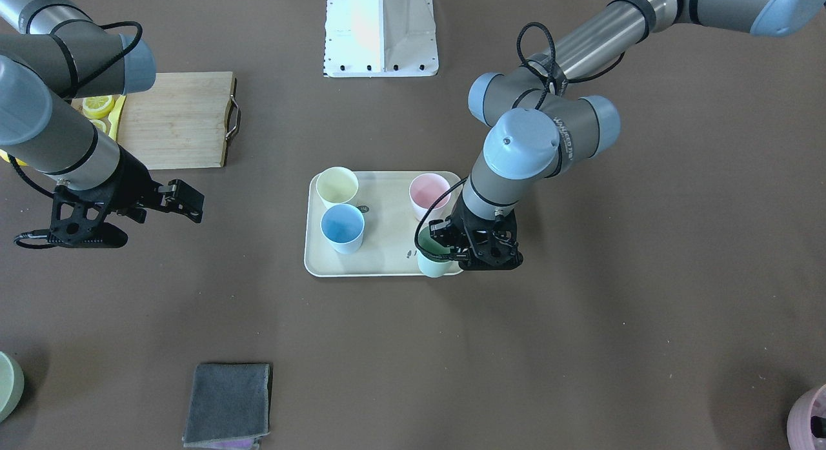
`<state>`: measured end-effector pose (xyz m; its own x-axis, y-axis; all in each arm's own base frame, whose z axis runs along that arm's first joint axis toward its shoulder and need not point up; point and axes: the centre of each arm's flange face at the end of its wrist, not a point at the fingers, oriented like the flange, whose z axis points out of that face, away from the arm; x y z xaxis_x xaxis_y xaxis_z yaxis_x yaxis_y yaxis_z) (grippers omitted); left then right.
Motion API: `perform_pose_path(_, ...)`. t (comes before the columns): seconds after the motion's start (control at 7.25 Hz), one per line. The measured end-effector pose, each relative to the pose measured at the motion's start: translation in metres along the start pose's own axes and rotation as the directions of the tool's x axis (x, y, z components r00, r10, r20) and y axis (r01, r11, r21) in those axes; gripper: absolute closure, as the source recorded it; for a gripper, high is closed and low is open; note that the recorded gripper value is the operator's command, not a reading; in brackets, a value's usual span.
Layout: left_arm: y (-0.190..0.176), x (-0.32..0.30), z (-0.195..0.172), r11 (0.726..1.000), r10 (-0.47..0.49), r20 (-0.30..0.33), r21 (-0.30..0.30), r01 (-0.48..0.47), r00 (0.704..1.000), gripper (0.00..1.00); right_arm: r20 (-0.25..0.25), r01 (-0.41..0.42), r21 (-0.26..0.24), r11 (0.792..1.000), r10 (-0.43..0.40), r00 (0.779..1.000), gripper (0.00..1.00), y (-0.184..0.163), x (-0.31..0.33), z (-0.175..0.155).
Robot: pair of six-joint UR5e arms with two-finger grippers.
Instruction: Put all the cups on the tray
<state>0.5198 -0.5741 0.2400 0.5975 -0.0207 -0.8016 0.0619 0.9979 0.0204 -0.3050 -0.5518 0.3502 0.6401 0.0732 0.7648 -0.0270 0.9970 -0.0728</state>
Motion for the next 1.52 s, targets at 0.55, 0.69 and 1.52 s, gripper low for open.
perform_pose_path(0.55,0.020,0.012,-0.040,1.000,0.018,0.031,-0.014,-0.017,0.999,0.02,-0.004,0.002,0.010,1.000,-0.002,1.000,0.00,-0.002,0.004,-0.002)
perform_pose_path(0.69,0.018,-0.003,-0.066,0.999,0.035,0.045,-0.003,-0.035,0.998,0.02,-0.005,-0.001,0.016,1.000,0.001,1.000,0.00,-0.004,0.010,-0.006)
perform_pose_path(1.52,-0.025,-0.315,-0.196,0.959,0.280,0.170,0.000,-0.284,0.945,0.02,-0.073,0.180,0.019,0.984,-0.178,0.981,0.00,-0.027,0.200,-0.039)
